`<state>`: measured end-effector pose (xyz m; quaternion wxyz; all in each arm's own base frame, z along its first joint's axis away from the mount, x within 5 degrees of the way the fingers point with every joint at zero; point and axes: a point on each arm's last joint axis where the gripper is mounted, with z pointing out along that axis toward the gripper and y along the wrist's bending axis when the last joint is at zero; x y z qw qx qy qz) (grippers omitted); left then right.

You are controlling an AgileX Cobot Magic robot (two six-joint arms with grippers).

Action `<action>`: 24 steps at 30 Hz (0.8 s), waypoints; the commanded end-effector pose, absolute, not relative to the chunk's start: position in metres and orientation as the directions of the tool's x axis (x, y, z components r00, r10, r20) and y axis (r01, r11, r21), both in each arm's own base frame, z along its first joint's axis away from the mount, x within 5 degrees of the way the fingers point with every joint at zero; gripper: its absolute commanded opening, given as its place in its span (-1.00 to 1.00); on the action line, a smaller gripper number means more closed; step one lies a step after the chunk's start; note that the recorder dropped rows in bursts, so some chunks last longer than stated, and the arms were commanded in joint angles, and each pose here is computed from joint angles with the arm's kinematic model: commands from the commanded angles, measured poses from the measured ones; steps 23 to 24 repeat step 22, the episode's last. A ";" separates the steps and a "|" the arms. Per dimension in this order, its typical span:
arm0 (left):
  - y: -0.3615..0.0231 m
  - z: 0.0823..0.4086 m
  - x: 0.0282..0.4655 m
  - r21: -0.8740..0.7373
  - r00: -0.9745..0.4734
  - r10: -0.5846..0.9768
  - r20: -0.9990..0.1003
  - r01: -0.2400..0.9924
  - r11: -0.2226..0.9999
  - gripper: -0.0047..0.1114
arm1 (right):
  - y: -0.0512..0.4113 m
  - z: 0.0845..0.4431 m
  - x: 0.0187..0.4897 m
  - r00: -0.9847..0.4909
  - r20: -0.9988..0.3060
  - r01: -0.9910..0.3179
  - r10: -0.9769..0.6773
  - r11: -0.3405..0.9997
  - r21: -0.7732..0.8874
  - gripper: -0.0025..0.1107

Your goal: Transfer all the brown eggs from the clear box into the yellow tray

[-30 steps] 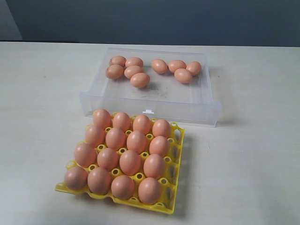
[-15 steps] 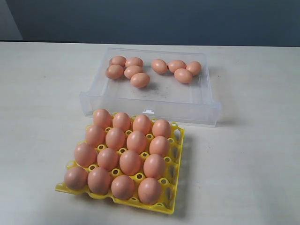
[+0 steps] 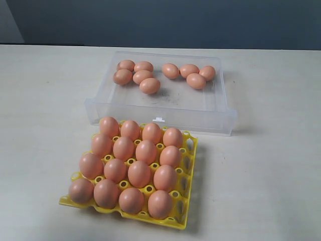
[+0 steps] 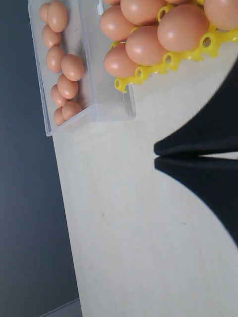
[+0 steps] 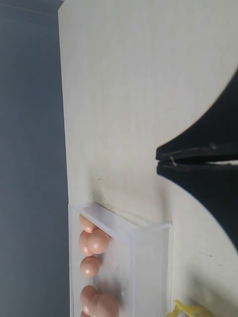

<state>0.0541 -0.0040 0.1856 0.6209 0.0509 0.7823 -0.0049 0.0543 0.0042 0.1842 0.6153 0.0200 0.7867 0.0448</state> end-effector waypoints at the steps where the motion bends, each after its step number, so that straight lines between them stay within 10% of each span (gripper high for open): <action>1: -0.004 0.185 0.054 0.055 -0.214 0.074 -0.974 0.093 0.994 -0.91 | 0.004 0.184 0.055 -0.243 -0.966 -0.019 0.088 0.995 0.096 -0.97; 24: -0.004 0.185 0.054 0.055 -0.214 0.074 -0.974 0.093 0.994 -0.91 | 0.004 0.184 0.055 -0.239 -0.965 -0.020 0.107 0.993 0.115 -0.97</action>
